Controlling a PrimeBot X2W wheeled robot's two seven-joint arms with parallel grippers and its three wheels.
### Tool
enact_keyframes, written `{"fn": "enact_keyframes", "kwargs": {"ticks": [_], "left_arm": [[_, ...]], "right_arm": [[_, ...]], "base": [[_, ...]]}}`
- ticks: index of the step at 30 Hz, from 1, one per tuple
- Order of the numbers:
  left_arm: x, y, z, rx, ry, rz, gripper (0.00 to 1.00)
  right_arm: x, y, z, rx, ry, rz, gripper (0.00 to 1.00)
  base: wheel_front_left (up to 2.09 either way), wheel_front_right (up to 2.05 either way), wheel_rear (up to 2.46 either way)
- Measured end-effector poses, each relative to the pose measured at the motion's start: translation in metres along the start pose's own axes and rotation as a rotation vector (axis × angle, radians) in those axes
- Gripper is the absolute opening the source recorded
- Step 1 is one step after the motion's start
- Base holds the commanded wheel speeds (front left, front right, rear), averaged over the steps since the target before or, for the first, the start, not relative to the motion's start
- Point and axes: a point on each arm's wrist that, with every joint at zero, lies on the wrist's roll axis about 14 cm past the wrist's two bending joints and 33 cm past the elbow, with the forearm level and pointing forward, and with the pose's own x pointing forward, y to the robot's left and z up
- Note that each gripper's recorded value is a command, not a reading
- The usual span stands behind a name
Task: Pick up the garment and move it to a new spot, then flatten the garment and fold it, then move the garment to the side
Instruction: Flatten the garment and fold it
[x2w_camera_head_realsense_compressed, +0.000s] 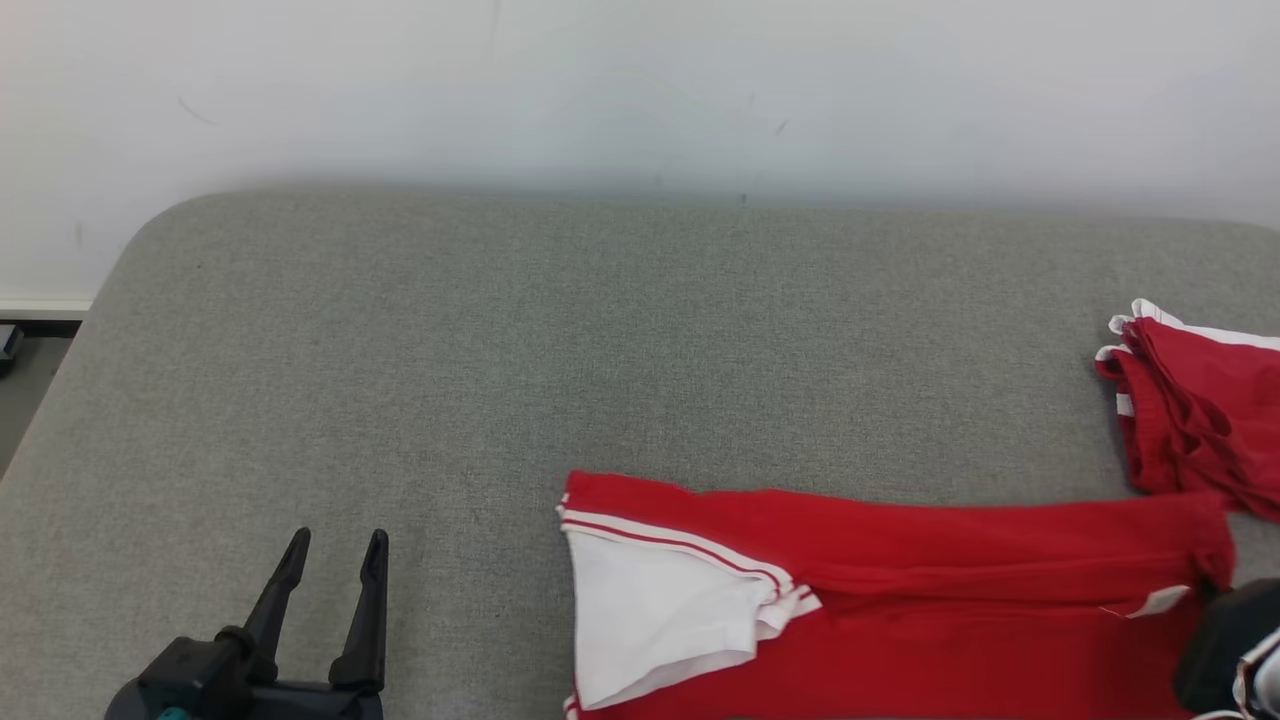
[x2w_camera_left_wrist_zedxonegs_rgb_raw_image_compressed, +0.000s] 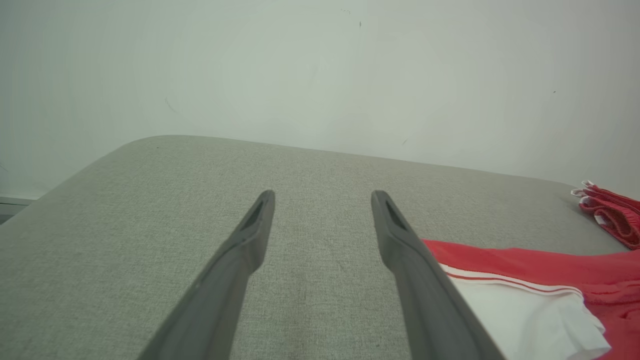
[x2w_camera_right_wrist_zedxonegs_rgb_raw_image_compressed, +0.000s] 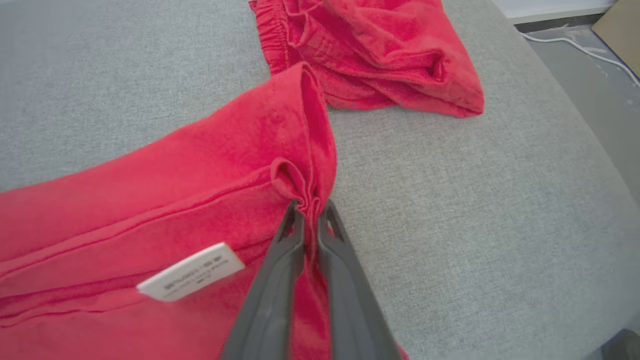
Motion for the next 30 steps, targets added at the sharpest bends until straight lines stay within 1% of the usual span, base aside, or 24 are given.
{"fn": "enact_keyframes", "kwargs": {"ticks": [7, 10, 13, 15, 17, 19, 23, 25, 30], "left_arm": [[0.001, 0.001, -0.001, 0.001, 0.002, 0.003, 1.0], [0.001, 0.001, -0.001, 0.001, 0.002, 0.002, 1.0], [0.002, 0.0, -0.001, 0.002, 0.002, -0.001, 1.0], [0.001, -0.001, 0.0, 0.002, 0.0, -0.007, 1.0], [0.001, -0.002, 0.0, 0.001, 0.0, -0.011, 1.0], [0.001, -0.003, 0.001, 0.002, -0.002, -0.011, 1.0], [-0.001, -0.003, 0.002, 0.003, -0.005, -0.012, 1.0], [-0.002, -0.003, 0.002, 0.004, -0.007, -0.012, 1.0], [-0.004, -0.002, 0.003, 0.003, -0.009, -0.007, 1.0]], "right_arm": [[-0.017, -0.036, 0.007, 0.009, -0.007, -0.096, 0.0], [-0.02, -0.041, 0.004, 0.008, 0.015, -0.111, 0.0], [-0.023, -0.036, -0.003, 0.0, 0.058, -0.091, 0.0], [-0.026, -0.028, -0.007, -0.009, 0.073, -0.061, 0.0], [-0.028, -0.015, -0.002, -0.021, 0.063, -0.019, 0.0], [-0.031, 0.004, 0.002, -0.031, 0.058, 0.043, 0.0], [-0.041, 0.051, 0.003, -0.05, 0.069, 0.203, 0.0], [-0.046, 0.07, 0.003, -0.067, 0.072, 0.261, 0.0], [-0.049, 0.103, -0.007, -0.101, 0.103, 0.36, 0.0]], "base": [[0.0, 0.0, 0.0], [0.0, 0.0, 0.0], [0.0, 0.0, 0.0], [0.0, 0.0, 0.0], [0.0, 0.0, 0.0], [0.0, 0.0, 0.0], [0.0, 0.0, 0.0], [0.0, 0.0, 0.0], [0.0, 0.0, 0.0]]}}
